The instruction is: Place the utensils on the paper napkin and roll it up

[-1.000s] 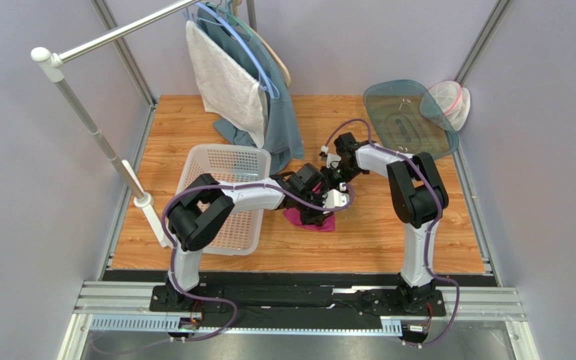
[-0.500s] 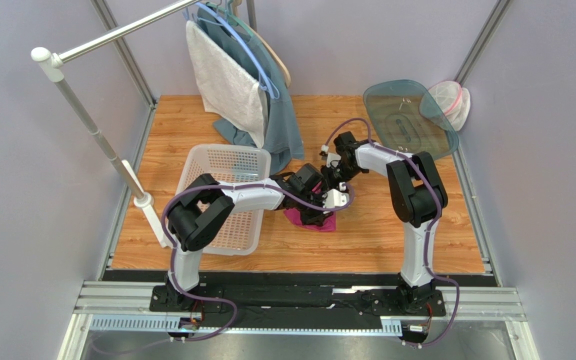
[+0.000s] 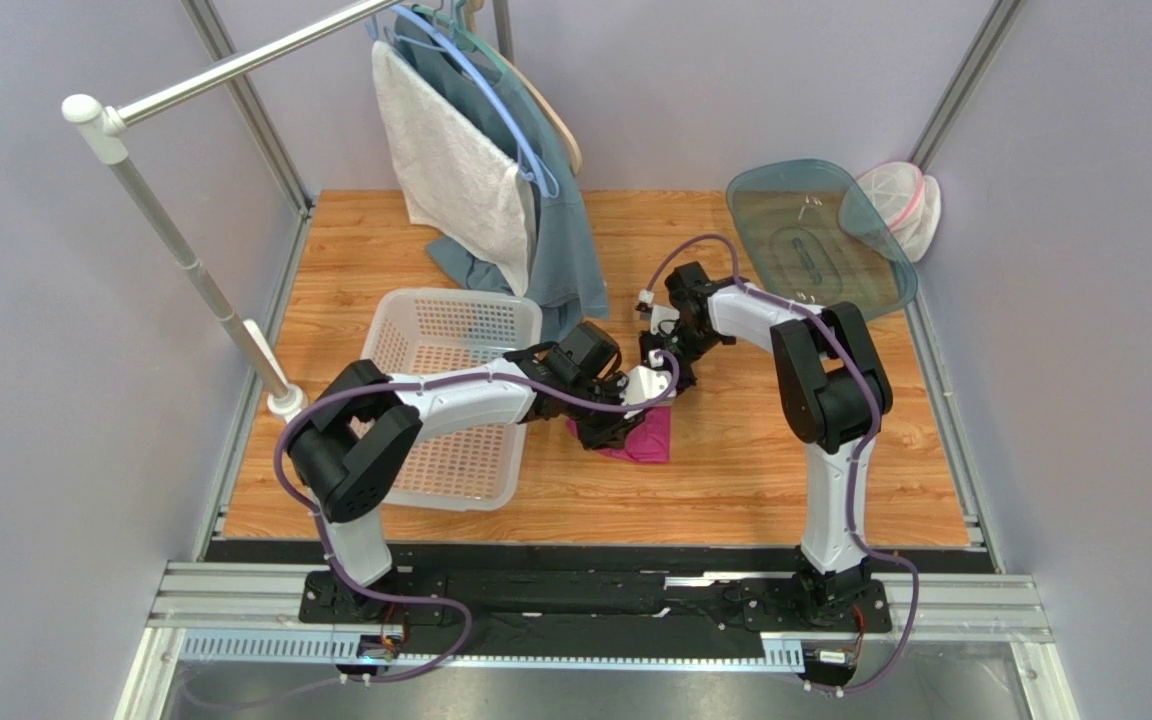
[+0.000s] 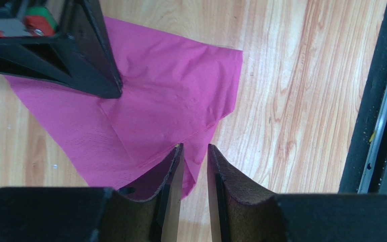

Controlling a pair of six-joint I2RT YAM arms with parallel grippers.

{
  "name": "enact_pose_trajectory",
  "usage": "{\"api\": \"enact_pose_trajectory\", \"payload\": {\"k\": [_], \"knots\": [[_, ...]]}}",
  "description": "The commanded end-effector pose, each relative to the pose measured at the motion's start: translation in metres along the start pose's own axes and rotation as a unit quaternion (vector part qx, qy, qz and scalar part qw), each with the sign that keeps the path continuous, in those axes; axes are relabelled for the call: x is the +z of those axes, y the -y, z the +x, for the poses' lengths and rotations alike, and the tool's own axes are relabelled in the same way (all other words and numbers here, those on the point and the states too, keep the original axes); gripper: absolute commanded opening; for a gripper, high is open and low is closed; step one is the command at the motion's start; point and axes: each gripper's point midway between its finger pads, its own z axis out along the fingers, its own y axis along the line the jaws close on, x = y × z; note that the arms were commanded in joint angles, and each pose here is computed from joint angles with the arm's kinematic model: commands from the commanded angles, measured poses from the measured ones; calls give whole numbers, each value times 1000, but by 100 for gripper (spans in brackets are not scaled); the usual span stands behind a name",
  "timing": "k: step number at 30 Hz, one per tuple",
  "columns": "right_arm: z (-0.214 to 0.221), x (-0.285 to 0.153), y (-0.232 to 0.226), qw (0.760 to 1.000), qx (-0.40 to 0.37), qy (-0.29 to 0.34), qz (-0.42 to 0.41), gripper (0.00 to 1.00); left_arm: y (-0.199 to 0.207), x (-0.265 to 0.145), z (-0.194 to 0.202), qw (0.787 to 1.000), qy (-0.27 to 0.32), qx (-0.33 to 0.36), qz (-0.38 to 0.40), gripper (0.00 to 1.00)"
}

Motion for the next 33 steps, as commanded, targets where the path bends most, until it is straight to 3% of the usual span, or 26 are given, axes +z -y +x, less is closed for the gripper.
{"api": "enact_pose_trajectory", "payload": {"k": [1, 9, 24, 26, 29, 33], "knots": [[7, 23, 39, 997, -20, -15, 72, 3, -6, -8, -30, 1000, 30, 7, -9, 32], [8, 23, 37, 998, -15, -15, 66, 3, -15, 21, -30, 1000, 11, 16, 0, 30], [9, 22, 34, 998, -12, -16, 60, 3, -12, 57, 47, 992, -126, 30, 13, 18], [10, 22, 35, 998, -10, -17, 61, 3, -9, 54, 48, 991, -128, 34, 14, 18], [13, 23, 35, 998, -10, -19, 61, 2, -4, 35, 28, 995, -97, 24, 11, 27], [14, 23, 37, 998, -11, -16, 63, 2, 4, -5, -19, 997, -31, -66, 0, 37]]}}
